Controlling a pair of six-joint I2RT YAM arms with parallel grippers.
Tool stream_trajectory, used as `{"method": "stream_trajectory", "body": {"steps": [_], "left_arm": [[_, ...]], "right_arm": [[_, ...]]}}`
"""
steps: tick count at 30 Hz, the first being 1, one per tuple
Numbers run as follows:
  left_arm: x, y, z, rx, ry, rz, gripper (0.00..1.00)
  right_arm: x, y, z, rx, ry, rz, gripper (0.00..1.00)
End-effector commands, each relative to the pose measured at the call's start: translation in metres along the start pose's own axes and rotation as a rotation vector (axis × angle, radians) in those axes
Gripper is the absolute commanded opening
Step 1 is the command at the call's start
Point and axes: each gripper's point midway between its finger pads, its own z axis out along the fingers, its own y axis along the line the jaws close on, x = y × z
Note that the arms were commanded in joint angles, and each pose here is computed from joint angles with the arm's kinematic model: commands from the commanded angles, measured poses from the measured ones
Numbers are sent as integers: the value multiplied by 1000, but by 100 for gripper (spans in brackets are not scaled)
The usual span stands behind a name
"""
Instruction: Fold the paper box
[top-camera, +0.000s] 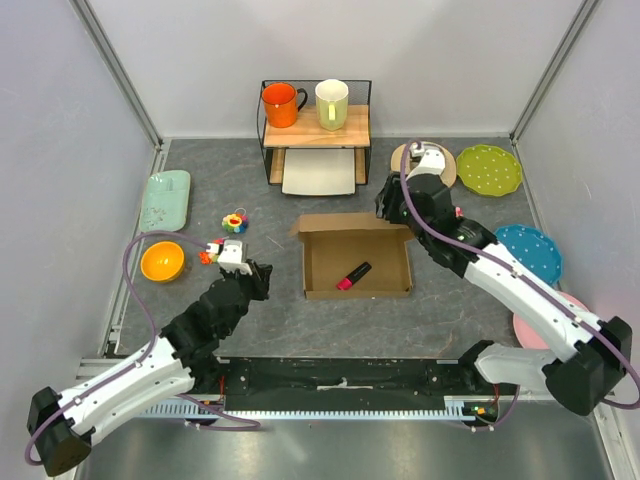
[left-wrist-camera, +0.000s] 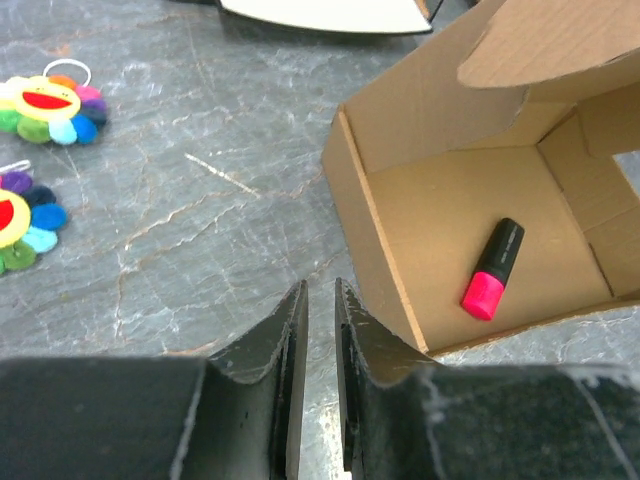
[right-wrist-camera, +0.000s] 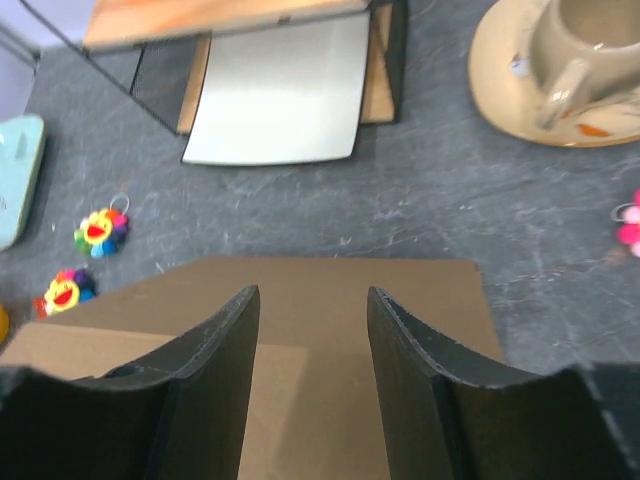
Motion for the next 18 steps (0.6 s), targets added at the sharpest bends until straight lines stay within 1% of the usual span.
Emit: {"method": "stream_trajectory", "body": {"steps": [1,2,4,5,6,7,8,9,13,14,17,18], "left_arm": [[2,3,0,-55,40,-45,24],[8,3,4,-67,75,-36,24],[1,-3,7,-81,88,-55,25],[-5,-7,8,-92,95,-80,26],[1,-6,12,-115,126,-71,27],[-1,-6,14,-130,129,-77,27],[-11,-11,16,-132,116,-102,28],[-7,-10,19,-153,135,-95,29],[-28,-22,28,-161,96,-141,32],[-39,-28,30,-148,78,-157,34],[-53,-45,40,-102,62,-190,49],[-54,-51,42,-82,70,-189,50]], "right_arm": [[36,15,10,-104,96,-35,53],[59,5,10,-90,145,-48,53],[77,-3,3,-96,174,-49,53],[100,-13,1,-86,219,-59,53],[110,-16,-2,-87,237,-63,52],[116,-20,-7,-88,243,-59,52],[133,-28,-10,-79,277,-63,52],[140,-30,-13,-81,289,-64,52],[161,-45,-19,-56,324,-71,52],[167,-49,-20,-48,337,-76,52],[176,-55,-20,-30,359,-85,52],[176,-55,-20,-30,359,-85,52]]}}
